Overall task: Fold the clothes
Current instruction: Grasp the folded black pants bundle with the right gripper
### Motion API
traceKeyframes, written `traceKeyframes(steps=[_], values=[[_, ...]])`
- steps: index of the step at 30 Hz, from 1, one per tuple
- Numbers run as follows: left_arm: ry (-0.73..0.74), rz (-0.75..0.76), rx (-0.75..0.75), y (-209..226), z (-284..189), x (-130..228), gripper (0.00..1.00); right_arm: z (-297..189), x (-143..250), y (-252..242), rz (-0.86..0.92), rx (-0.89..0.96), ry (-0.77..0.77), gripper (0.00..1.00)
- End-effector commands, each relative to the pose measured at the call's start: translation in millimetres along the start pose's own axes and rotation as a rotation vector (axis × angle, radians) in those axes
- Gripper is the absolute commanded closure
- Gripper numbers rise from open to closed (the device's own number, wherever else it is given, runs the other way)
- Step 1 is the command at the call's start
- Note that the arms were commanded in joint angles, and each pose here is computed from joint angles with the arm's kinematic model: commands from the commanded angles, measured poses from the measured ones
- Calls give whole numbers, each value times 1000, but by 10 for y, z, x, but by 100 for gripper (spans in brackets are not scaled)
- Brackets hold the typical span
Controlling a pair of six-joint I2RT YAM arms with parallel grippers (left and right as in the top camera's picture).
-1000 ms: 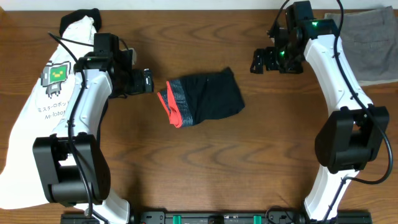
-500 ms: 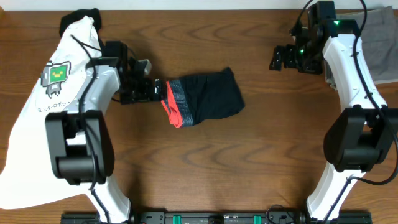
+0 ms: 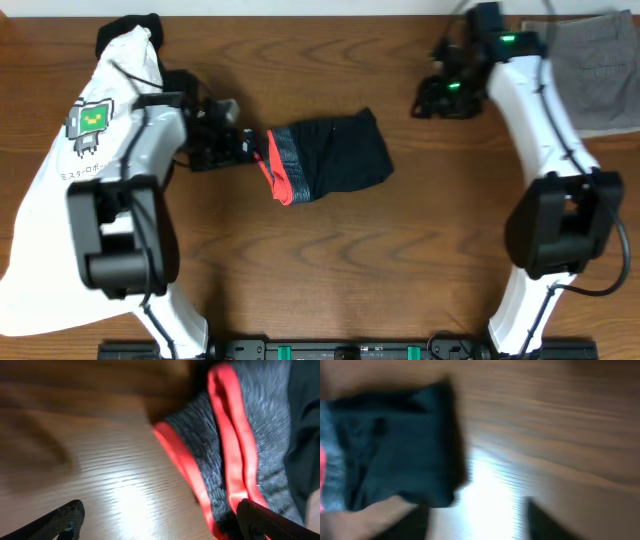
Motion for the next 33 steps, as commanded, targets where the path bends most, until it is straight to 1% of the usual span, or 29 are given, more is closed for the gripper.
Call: traceKeyframes(steps=[1,4,6,9,12,15,20,23,26,31,33], values=[[-177,-58,-2,20,-596,-82,2,198,59,440,-61,-43,36,99],[-241,-139,-8,138,-824,-54,2,472,122,663,-74,-35,66,99],[-262,-201,-10,231,-900,-40,2,682,217,758,-67,-37,107,99],[-272,-246,-11,314,-933,-33,2,929,372,836,-89,-38,161,99],[-278,-252,-13,342,-946,-34,2,1162,535,855,-106,-36,198,99],[-281,-250,-13,342,-947,-39,2,1355,664,796,-103,-35,199,99],[-281,-250,-13,342,-947,-39,2,1501,756,589,-70,27,179,99],[-282,-250,-13,342,-947,-41,2,1537,757,381,-53,132,147,99],[-282,-250,-13,342,-946,-40,2,1546,690,158,-55,253,77,99],[-284,-249,-13,342,-947,-43,2,1540,456,-185,-148,388,-95,98],[-284,-249,-13,342,-947,-43,2,1531,330,-302,-193,404,-164,96]])
Point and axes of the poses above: each gripper's point midway between its finger pads, its own z axis out along the fingers, its own y axis along the line the jaws close on, x = y × z, the point moved 10 cm from there along -z, back along the fingers, and after that the axes turned 3 degrees about -z, right-handed, at the moved point
